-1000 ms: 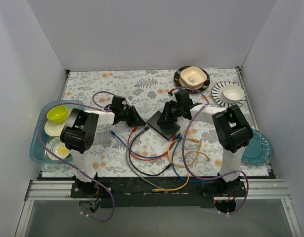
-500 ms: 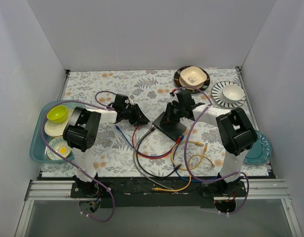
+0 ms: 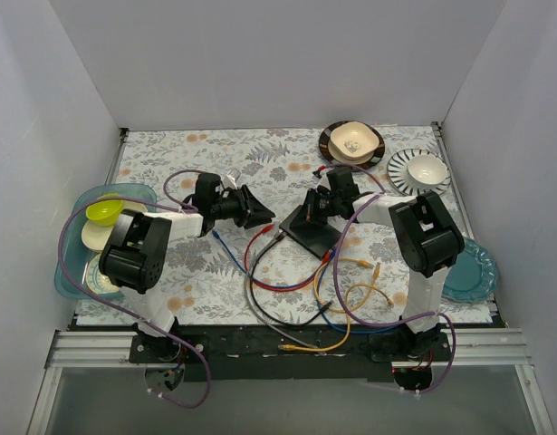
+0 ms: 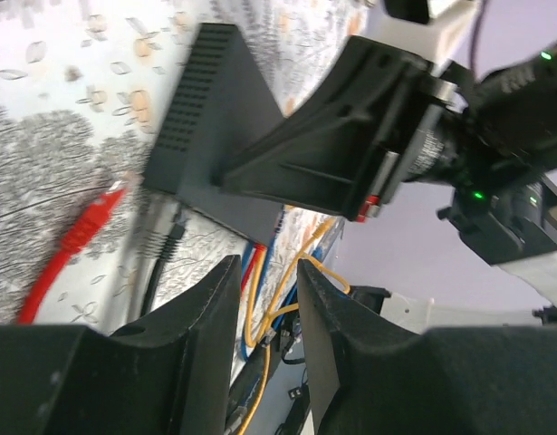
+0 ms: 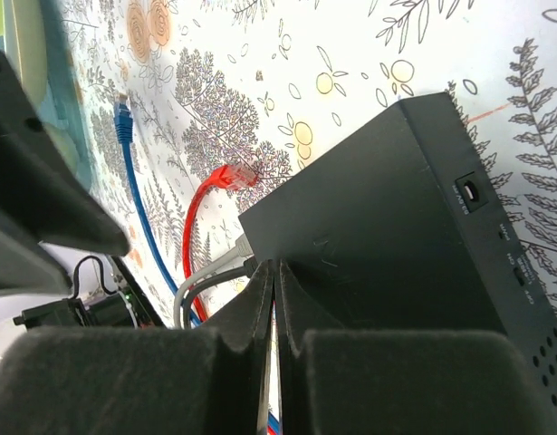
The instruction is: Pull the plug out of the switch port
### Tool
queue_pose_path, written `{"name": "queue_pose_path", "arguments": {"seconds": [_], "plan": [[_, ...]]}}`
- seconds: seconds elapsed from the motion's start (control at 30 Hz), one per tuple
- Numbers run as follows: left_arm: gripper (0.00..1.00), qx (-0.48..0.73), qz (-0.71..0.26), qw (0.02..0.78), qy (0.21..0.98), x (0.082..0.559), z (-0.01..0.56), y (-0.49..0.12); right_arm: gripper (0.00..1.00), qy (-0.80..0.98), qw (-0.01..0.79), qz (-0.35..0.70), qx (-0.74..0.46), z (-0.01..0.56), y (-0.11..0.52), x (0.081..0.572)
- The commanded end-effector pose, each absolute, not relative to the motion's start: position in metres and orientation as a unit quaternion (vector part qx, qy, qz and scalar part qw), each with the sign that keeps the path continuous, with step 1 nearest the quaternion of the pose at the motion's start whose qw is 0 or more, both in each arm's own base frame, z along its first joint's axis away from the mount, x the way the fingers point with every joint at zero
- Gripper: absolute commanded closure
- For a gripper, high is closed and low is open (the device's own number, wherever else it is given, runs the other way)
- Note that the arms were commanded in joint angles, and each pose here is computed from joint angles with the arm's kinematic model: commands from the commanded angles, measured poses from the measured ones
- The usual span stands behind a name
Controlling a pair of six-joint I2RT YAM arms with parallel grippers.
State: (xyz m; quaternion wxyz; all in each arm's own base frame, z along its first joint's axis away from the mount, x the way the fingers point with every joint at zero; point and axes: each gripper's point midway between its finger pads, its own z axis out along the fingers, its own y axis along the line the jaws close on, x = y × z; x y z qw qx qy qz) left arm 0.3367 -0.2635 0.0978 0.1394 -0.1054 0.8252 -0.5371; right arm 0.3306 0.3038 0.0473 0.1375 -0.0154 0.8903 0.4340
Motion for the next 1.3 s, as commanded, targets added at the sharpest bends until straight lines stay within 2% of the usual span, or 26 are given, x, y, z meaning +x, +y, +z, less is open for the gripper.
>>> {"name": "queue_pose_path", "arguments": {"seconds": [0.0,0.23,0.43,0.8,1.27], "plan": [[0.69,-0.057,-0.57,0.151,0.806,0.324,0.129,-0.277,0.94,0.903,0.116,0.413,-0.005,0.022,0.297,0.321],[0.7,-0.075,-0.538,0.101,0.834,0.312,0.08,-0.28,0.94,0.904,0.111,0.413,0.0,0.017,0.297,0.32],[0.71,-0.09,-0.497,0.099,0.857,0.317,0.057,-0.274,0.94,0.904,0.112,0.412,0.0,0.017,0.297,0.321],[0.7,-0.104,-0.449,0.118,0.88,0.34,0.034,-0.268,0.94,0.906,0.108,0.41,0.002,0.014,0.296,0.319],[0.7,-0.076,-0.471,0.096,0.874,0.336,0.02,-0.282,0.94,0.907,0.105,0.408,0.003,0.011,0.295,0.318]]}}
